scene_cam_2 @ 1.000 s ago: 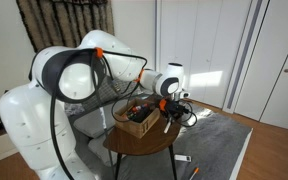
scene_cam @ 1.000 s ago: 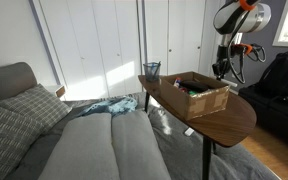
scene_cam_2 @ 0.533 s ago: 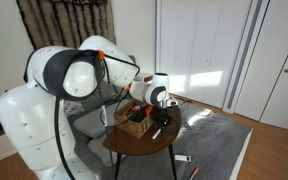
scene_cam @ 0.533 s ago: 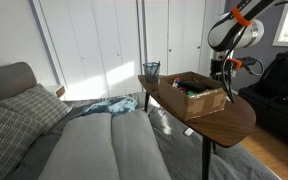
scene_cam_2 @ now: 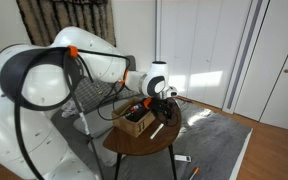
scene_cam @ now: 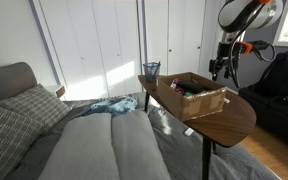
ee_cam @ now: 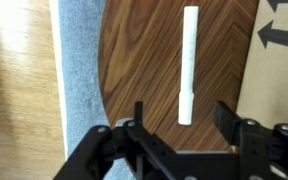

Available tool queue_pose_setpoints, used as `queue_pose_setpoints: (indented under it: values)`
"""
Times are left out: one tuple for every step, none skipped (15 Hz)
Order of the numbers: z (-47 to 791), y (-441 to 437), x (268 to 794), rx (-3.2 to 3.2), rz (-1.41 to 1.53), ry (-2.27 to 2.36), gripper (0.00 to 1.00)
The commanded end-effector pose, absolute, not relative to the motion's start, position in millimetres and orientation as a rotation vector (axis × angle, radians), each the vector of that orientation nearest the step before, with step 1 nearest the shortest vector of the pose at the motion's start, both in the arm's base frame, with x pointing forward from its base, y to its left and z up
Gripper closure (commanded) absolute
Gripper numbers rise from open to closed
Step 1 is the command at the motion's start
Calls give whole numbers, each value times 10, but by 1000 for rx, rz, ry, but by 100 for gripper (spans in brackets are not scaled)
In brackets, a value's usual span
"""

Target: Remove the white marker from the box and put it on the table

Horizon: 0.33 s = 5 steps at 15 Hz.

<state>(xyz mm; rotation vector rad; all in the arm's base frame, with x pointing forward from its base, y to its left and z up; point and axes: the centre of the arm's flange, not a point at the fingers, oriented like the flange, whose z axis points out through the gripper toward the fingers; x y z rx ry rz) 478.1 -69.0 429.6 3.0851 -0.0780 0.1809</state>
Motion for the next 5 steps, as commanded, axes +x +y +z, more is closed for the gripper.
queue_pose_setpoints:
  values:
    - [4971, -788, 4546, 3153, 246, -20, 0]
    - [5075, -770, 4506, 3184, 260, 26, 0]
    - [5177, -749, 4452, 3221, 285, 99, 0]
    - [5270, -719, 4395, 3262, 321, 163, 0]
    - [5077, -743, 4527, 3194, 292, 66, 0]
